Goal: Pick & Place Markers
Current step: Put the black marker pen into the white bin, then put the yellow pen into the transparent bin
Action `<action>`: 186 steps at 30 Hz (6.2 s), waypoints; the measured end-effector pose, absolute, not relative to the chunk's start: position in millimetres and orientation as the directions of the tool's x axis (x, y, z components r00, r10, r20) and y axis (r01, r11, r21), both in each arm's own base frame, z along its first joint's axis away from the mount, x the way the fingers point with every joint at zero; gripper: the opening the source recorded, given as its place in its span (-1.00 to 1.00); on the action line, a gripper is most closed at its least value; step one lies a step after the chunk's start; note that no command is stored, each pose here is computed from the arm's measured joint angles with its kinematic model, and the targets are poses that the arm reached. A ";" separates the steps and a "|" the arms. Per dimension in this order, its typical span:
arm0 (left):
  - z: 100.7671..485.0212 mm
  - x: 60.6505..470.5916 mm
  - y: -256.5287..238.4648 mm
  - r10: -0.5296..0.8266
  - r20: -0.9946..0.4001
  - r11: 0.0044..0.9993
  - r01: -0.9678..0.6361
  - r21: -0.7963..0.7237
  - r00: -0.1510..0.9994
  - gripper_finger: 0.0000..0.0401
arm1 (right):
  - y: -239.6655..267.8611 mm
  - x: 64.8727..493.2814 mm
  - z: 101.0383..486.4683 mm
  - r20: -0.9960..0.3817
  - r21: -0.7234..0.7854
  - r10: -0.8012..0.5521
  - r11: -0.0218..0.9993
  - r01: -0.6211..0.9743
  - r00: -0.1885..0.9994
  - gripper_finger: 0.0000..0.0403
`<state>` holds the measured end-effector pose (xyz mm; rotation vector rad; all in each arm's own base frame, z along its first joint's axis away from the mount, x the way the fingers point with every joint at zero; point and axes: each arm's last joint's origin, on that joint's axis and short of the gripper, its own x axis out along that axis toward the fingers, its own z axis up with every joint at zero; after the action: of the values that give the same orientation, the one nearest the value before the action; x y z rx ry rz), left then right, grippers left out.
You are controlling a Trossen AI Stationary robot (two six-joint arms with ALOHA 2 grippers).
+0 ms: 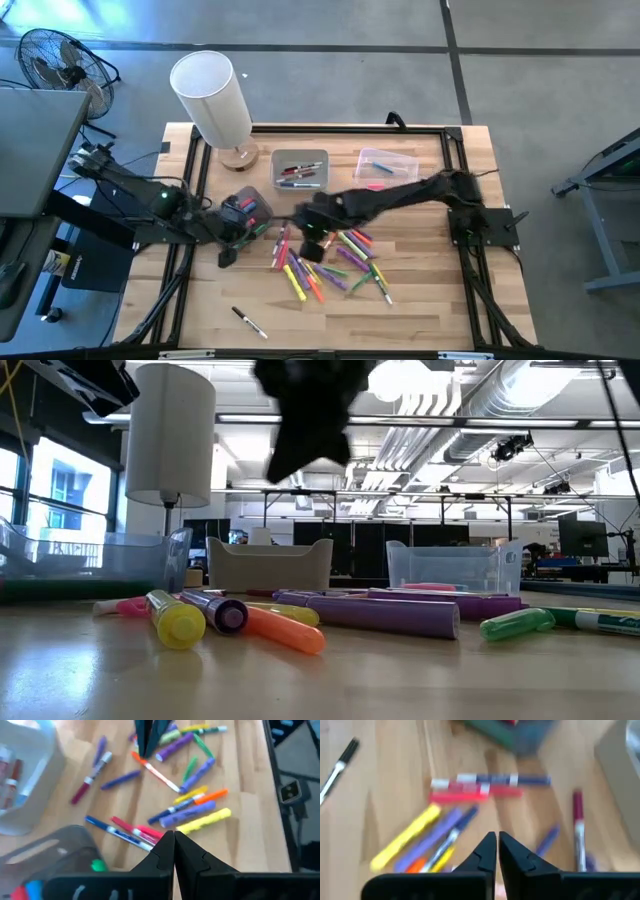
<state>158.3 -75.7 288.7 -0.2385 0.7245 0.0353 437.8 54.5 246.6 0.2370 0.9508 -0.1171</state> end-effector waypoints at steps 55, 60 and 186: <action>135.2 235.9 -281.0 -0.021 -1.000 0.977 0.211 -0.025 -0.020 -0.42 | 138.9 201.3 223.4 -0.737 0.318 -0.030 0.866 0.385 0.676 -1.00; 134.2 249.4 -268.7 -0.028 -0.999 0.991 0.126 -0.033 -0.034 -0.86 | 138.9 201.4 223.6 -0.735 0.302 -0.030 0.880 0.367 0.677 -0.99; 233.2 258.3 -58.4 -0.131 -0.865 0.987 -0.017 -0.159 0.484 -1.00 | 159.5 274.0 218.7 -0.988 0.026 -0.115 0.532 0.846 0.103 -1.00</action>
<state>258.3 -58.4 233.2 -0.1537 1.0642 -0.0693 274.0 159.5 218.7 0.7296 1.2745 -0.8112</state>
